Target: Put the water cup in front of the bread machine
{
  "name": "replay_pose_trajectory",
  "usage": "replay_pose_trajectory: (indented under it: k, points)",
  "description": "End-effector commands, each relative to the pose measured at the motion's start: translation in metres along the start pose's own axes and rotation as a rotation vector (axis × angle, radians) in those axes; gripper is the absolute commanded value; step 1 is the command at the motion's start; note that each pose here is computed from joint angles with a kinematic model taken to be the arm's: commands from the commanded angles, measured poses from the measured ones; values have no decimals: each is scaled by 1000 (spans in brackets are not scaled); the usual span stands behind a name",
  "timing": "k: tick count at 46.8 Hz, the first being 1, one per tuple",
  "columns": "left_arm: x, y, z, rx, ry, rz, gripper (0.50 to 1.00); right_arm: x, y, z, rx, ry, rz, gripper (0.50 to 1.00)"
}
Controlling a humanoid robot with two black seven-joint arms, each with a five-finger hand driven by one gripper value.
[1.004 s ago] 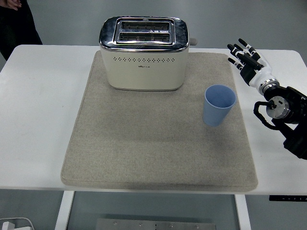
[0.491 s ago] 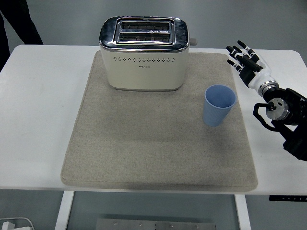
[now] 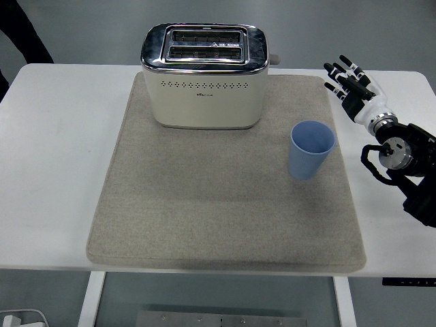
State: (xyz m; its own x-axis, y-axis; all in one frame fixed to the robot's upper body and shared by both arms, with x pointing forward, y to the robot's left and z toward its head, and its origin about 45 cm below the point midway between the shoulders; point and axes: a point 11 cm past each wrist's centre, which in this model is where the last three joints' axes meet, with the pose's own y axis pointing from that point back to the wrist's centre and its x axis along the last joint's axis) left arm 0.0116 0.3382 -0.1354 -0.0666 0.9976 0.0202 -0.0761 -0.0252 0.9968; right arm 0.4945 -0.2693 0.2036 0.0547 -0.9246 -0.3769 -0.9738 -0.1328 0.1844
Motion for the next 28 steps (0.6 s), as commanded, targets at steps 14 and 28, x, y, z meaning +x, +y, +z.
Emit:
replay_pose_trajectory:
  k: [14, 28]
  points:
    - [0, 0, 0, 0, 0, 0, 1000, 3, 11, -16, 77, 64, -55, 921]
    - [0, 0, 0, 0, -1, 0, 1000, 18, 34, -15, 99, 202, -129, 921]
